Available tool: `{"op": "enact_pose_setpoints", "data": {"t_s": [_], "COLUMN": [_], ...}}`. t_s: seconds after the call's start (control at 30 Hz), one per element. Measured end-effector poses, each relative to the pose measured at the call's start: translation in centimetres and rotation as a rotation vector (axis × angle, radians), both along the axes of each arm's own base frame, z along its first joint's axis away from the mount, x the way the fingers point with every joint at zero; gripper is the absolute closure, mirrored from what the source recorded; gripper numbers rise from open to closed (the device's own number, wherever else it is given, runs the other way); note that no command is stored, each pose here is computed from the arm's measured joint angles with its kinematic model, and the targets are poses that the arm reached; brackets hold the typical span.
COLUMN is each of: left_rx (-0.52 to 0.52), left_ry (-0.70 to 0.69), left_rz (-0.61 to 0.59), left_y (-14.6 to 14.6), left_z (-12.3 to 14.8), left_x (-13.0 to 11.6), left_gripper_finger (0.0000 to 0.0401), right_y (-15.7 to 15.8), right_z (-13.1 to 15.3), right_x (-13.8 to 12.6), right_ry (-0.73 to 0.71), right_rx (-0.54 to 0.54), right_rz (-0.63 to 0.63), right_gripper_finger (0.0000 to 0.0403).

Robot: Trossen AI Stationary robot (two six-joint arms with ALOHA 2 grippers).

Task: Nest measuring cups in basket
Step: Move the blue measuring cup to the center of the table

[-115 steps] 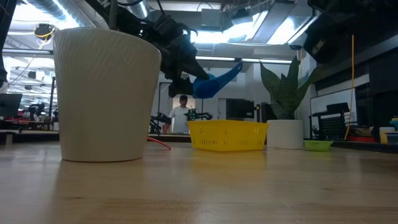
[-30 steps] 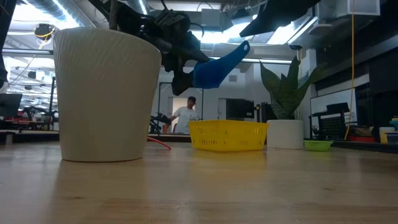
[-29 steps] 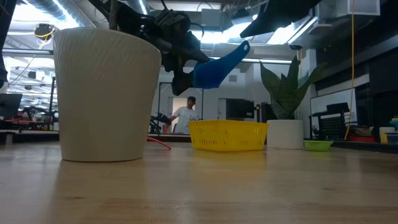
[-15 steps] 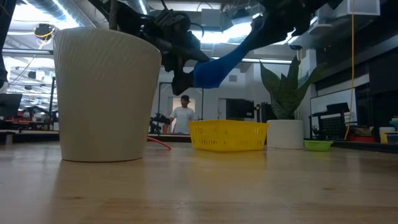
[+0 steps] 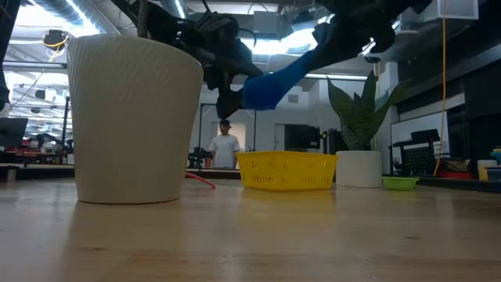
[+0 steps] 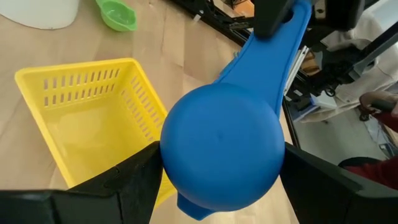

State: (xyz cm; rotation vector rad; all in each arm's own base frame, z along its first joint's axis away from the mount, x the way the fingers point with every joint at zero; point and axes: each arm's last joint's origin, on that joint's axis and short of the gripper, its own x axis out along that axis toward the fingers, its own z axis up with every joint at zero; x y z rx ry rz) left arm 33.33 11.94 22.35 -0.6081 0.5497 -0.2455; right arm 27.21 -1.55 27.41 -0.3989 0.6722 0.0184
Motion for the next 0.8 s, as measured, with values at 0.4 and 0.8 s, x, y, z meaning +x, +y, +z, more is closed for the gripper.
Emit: {"op": "enact_pose_setpoints", "data": {"t_s": [0.4, 0.8], "left_rx": [0.071, 0.133], "left_ry": [-0.039, -0.014], "left_rz": [-0.025, 0.021], "left_y": [0.0, 0.1], "left_z": [0.1, -0.4], "left_x": [0.1, 0.2], "left_gripper_finger": [0.0114, 0.0114], "right_y": [0.2, 1.1], "right_z": [-0.1, 1.4], "right_x": [-0.2, -3.6], "right_ry": [0.014, 0.071], "right_rx": [0.093, 0.298], "right_rz": [-0.018, -0.098], "right_gripper_finger": [0.0394, 0.0395]}}
